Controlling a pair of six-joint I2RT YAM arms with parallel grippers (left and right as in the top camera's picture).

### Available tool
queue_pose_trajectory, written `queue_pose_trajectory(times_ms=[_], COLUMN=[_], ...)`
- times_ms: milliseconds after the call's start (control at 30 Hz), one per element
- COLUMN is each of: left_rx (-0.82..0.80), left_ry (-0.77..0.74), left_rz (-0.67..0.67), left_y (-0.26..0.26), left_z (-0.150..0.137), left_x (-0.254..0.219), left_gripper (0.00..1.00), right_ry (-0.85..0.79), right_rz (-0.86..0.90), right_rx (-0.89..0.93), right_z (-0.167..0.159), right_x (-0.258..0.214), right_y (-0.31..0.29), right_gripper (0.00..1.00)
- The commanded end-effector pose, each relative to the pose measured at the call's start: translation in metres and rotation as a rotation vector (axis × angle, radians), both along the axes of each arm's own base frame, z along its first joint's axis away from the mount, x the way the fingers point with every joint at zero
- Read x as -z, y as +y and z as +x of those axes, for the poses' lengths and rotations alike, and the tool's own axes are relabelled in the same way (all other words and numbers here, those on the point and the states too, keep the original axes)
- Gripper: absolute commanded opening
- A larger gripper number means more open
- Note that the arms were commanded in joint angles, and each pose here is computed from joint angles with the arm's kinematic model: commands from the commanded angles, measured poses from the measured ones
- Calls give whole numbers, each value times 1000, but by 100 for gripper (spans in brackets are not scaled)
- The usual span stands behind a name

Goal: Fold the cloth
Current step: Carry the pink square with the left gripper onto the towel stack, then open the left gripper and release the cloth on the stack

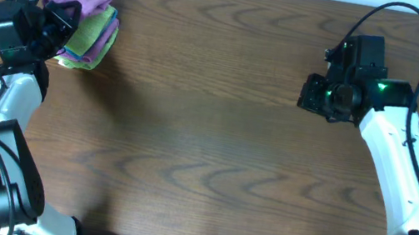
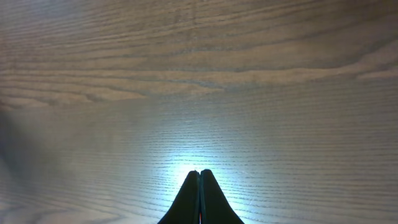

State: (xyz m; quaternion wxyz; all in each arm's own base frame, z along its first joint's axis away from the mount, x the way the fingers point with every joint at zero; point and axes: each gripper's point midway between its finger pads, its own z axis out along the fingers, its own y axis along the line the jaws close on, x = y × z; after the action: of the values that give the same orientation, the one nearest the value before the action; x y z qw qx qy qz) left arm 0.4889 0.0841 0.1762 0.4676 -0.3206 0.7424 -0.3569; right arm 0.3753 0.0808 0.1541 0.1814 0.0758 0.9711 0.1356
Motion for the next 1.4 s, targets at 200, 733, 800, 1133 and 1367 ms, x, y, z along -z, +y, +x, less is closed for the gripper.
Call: queue_pose_trajectory(times_ms=[200, 733, 800, 1133, 1367], left_rx=[-61, -25, -10, -31, 25], left_ry=[118, 201, 205, 278, 300], left_rz=[13, -123, -144, -130, 37], left_y=[12, 36, 36, 59, 54], left_z=[-3, -33, -37, -80, -144], left_x=[36, 51, 51, 44, 4], left_gripper=[6, 96, 96, 96, 96], right_ry=[-20, -10, -14, 11, 48], right_rz=[-1, 0, 0, -4, -29], right_rx=[-23, -40, -57, -81, -126], right_z=[-2, -6, -6, -14, -35], right_x=[-9, -8, -9, -6, -11], right_y=[2, 10, 16, 23, 19], right_gripper=[1, 2, 2, 2, 1])
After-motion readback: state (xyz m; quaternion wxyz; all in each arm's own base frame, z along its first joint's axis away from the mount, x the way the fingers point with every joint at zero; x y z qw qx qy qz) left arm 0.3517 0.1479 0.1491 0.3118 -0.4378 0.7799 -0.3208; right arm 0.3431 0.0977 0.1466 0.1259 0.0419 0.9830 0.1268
